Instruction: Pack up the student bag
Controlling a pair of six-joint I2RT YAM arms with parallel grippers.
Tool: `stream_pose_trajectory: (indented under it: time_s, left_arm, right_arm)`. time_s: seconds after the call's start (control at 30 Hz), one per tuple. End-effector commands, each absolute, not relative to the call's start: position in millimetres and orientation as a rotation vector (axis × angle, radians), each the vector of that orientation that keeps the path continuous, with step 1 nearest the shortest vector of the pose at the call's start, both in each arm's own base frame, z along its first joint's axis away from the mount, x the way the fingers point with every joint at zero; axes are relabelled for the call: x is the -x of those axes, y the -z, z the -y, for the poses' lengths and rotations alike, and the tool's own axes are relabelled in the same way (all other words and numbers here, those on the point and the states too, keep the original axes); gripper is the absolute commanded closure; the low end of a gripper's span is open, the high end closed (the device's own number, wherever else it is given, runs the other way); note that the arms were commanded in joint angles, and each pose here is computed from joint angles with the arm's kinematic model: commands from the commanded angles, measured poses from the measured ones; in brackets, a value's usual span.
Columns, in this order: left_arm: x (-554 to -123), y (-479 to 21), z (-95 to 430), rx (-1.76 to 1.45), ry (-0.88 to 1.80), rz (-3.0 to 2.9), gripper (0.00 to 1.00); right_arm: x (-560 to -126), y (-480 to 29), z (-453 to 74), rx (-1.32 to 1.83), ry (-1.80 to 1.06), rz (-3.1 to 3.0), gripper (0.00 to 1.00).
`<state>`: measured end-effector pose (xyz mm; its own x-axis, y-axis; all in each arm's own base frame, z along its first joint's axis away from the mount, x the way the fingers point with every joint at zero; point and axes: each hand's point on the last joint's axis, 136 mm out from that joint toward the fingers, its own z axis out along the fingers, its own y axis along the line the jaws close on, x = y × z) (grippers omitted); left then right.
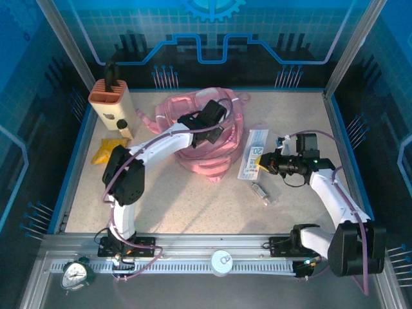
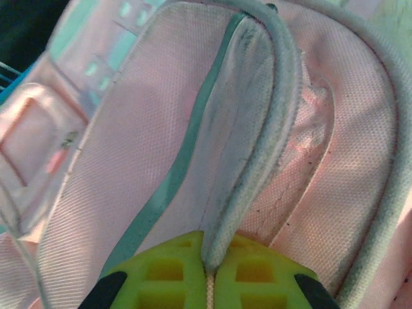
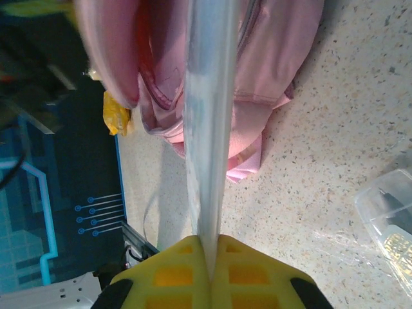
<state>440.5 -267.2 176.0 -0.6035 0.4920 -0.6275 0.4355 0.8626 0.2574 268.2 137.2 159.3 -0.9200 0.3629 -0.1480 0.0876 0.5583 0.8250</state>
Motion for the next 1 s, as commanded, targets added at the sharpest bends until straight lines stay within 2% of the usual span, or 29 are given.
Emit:
stream_pose_trajectory:
  time_s: [0.0, 0.3, 0.57, 0.67, 0.77, 0.87, 0.97]
  left_arm:
    - [-424.1, -242.7, 254.1, -0.465, 0.003, -2.284, 1.00]
    - [-410.9, -266.2, 253.6, -0.261, 0.134, -2.367, 1.00]
    - [-411.9, -272.0, 266.1, -0.146, 0.254, -2.392, 1.00]
    - [-416.4, -269.5, 268.4, -0.121, 0.249, -2.401, 1.00]
    - [-418.8, -267.2, 269.1, -0.106, 0.246, -2.409, 1.00]
    - [-418.7, -265.9, 268.0, -0.104, 0.241, -2.413, 1.00]
    - [-417.2, -265.3, 266.4, -0.097, 0.242, -2.410, 1.00]
  right_arm:
    - [-271.7, -166.5, -161.5, -0.280, -1.366, -2.481, 0.95]
    - [-311.7, -154.3, -232.6, -0.134, -1.413, -2.512, 0.93]
    - [-381.7, -135.7, -275.5, -0.109, -1.372, -2.501, 0.86]
    - [-404.3, -132.2, -286.8, -0.107, -1.347, -2.472, 0.75]
    - [-413.3, -128.1, -296.1, -0.053, -1.324, -2.516, 0.71]
    - [-408.7, -124.0, -289.5, -0.044, -1.270, -2.531, 0.60]
    - [-395.9, -124.6, -273.8, -0.026, -1.162, -2.544, 0.54]
